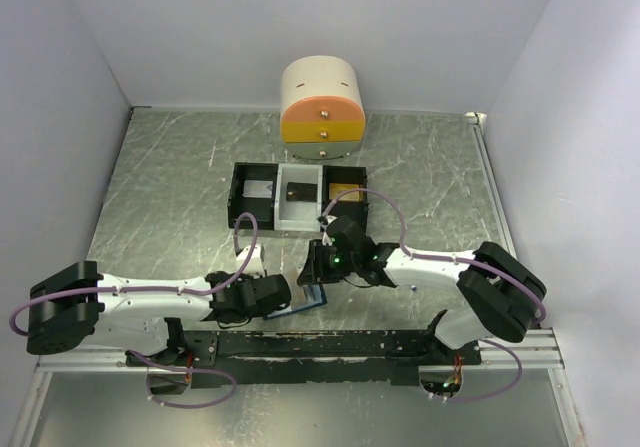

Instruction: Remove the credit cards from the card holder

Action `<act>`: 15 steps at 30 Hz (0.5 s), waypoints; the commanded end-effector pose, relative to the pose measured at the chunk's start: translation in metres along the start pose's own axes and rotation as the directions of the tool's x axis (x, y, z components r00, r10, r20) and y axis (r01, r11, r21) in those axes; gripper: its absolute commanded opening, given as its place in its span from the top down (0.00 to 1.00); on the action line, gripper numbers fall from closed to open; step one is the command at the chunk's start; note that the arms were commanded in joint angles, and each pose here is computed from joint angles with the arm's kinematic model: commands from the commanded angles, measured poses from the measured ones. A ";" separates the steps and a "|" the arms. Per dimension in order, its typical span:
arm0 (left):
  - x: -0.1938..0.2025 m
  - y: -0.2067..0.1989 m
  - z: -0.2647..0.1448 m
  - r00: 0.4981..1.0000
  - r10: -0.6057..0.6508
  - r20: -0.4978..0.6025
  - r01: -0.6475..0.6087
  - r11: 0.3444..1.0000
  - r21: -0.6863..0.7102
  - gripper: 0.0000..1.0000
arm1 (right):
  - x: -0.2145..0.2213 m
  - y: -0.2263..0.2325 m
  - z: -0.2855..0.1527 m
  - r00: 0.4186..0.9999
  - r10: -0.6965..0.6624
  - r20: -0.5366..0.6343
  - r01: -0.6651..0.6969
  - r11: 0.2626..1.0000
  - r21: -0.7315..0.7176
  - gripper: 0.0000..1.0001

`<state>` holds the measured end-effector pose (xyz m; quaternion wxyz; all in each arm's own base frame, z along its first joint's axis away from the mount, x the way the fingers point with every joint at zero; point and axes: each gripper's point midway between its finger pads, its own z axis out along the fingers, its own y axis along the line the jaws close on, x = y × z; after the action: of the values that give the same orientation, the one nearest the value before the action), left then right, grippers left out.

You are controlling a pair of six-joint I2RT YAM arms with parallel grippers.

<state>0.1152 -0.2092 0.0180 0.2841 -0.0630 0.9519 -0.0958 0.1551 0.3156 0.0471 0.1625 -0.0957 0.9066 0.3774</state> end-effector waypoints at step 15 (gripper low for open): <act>0.005 -0.007 0.002 1.000 -0.009 -0.012 0.010 0.999 0.035 0.69 | 0.002 0.016 0.003 0.996 -0.090 -0.022 0.091 0.996 0.024 0.52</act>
<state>0.1151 -0.2089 0.0177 0.2845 -0.0611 0.9519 -0.0959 0.1510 0.3227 0.0511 0.1718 -0.1273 0.9125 0.3488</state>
